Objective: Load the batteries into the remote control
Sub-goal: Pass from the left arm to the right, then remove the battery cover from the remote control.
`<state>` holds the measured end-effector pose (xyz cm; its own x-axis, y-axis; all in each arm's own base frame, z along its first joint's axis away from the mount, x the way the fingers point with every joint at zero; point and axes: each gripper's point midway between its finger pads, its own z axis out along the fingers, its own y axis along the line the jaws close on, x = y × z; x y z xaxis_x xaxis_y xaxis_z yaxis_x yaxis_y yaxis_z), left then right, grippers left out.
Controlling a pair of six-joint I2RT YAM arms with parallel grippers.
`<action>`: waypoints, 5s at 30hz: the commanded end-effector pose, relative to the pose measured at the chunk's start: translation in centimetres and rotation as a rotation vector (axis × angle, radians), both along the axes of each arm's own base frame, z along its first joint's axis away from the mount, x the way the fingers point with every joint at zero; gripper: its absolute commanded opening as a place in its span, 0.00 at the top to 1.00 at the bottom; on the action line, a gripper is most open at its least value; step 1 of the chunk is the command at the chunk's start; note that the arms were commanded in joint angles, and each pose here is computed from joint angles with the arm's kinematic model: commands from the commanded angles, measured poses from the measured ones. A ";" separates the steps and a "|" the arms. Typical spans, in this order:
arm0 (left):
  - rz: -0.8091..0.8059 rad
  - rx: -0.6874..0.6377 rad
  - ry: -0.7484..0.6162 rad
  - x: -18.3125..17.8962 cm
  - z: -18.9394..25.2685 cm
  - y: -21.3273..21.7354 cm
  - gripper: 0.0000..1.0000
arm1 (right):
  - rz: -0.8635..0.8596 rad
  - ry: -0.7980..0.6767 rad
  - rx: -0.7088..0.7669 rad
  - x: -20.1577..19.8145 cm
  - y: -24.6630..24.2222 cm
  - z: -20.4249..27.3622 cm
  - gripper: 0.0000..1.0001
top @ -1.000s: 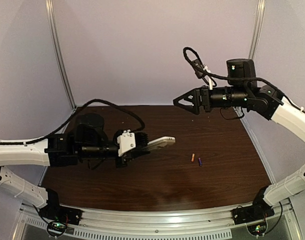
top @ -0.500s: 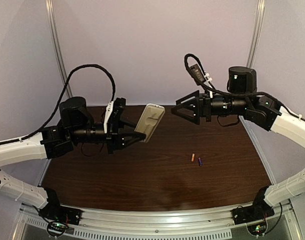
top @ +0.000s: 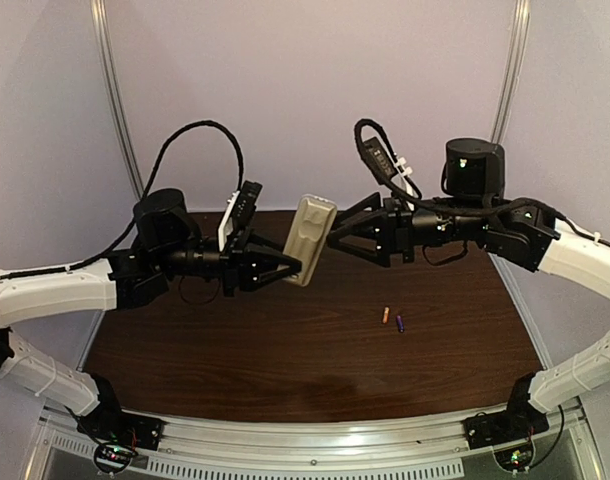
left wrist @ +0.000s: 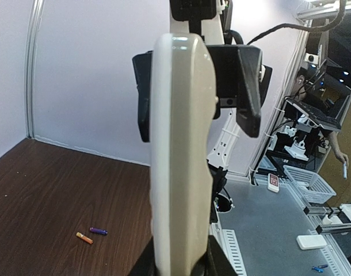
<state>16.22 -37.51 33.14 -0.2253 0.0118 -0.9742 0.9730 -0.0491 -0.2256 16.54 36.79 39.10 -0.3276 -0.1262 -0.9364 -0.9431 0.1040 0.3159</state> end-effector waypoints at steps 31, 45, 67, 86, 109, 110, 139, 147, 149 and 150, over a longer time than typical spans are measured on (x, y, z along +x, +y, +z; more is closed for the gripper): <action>-0.094 -0.084 0.051 -0.3 0.2 -1.2 0.92 | -0.045 0.080 0.037 2.4 2.7 -0.5 0.65; 0.043 -0.041 -0.043 0.8 0.2 0.1 0.39 | -0.069 0.118 -0.002 2.8 2.3 -1.9 1.00; 0.329 0.428 -0.615 0.9 -6.6 6.3 0.20 | -0.127 0.577 -0.123 5.9 4.4 -15.9 1.00; 0.200 0.697 -0.788 0.0 -14.2 3.1 0.51 | -0.046 0.771 -0.115 5.0 6.6 -19.2 1.00; 0.176 0.708 -0.853 -0.4 -14.8 1.8 0.64 | -0.035 0.807 -0.127 4.7 7.0 -19.7 1.00; 0.178 0.719 -0.857 -0.4 -15.0 1.8 0.64 | -0.033 0.807 -0.126 4.7 7.1 -19.6 1.00; 0.281 0.605 -0.934 -0.6 -11.5 3.0 0.72 | 0.008 0.852 -0.132 4.0 7.8 -20.2 1.00; 0.206 0.690 -0.916 -1.0 -14.2 2.6 0.72 | 0.027 0.887 -0.068 4.5 7.5 -18.5 1.00; 0.202 0.693 -0.912 -1.1 -14.4 2.6 0.72 | 0.026 0.888 -0.062 4.6 7.4 -18.4 1.00; 0.205 0.692 -0.910 -1.1 -14.3 2.6 0.73 | 0.023 0.888 -0.063 4.6 7.3 -18.4 1.00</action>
<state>15.21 -34.86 18.89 0.4938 0.6455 -0.5826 0.7642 -0.0025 0.6450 21.24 44.30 19.36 -0.9296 -0.1898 -0.3158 -0.3494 0.1819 0.9191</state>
